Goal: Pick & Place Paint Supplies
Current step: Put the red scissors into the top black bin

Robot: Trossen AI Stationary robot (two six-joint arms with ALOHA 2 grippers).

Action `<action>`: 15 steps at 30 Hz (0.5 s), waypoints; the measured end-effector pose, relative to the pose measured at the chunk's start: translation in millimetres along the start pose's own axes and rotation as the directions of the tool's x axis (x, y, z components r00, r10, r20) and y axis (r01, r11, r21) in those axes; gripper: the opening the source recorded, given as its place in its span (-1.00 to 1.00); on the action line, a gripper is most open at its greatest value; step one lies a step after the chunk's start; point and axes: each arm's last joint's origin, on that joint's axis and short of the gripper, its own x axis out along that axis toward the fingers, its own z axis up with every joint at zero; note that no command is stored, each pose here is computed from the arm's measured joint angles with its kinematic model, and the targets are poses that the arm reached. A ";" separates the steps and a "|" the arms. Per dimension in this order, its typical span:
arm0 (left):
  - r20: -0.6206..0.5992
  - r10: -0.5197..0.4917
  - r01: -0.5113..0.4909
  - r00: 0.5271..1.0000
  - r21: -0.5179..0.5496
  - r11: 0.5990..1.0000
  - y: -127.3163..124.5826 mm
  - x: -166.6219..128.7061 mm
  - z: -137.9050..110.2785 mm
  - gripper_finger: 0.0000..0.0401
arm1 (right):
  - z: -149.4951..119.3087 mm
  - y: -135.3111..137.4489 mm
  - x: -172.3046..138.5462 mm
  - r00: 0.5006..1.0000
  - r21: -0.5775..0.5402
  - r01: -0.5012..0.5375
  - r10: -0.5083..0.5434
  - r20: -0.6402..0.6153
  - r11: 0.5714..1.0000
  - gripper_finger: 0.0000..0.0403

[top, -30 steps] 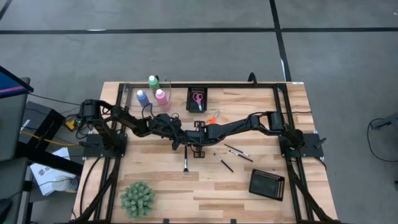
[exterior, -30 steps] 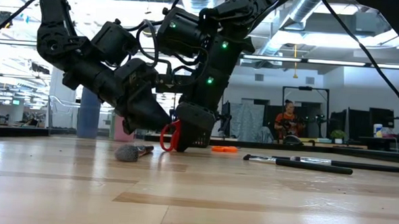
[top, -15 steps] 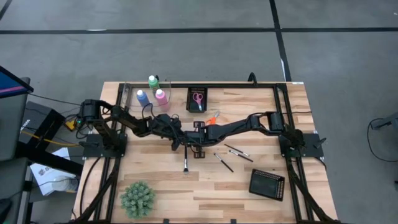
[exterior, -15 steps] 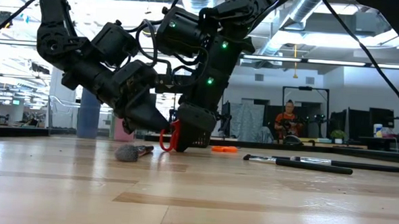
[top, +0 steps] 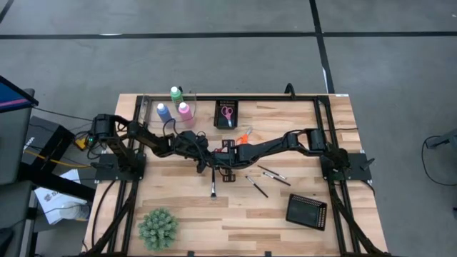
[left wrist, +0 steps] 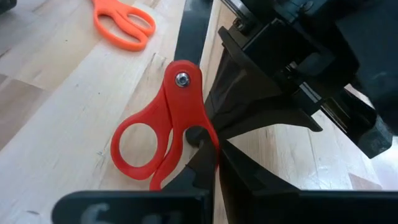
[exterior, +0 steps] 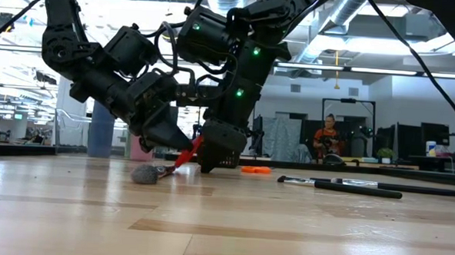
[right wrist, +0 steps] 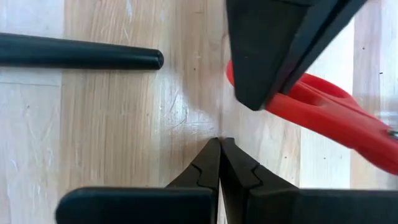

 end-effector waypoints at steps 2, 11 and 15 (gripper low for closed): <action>-0.007 0.003 -0.003 1.000 0.006 1.000 0.3 0.0 -0.7 -0.99 | 0.1 1.0 -0.3 1.000 0.009 0.004 -0.004 0.000 1.000 -1.00; -0.046 0.007 -0.007 0.999 0.013 1.000 1.0 0.0 -3.9 -1.00 | 9.6 14.3 -33.1 0.995 -0.011 -0.039 0.040 0.091 0.999 -0.95; -0.051 0.016 -0.015 0.999 0.011 1.000 1.5 -0.1 -4.7 -1.00 | 20.2 23.3 -73.0 0.974 -0.033 -0.100 0.105 0.202 0.994 -0.80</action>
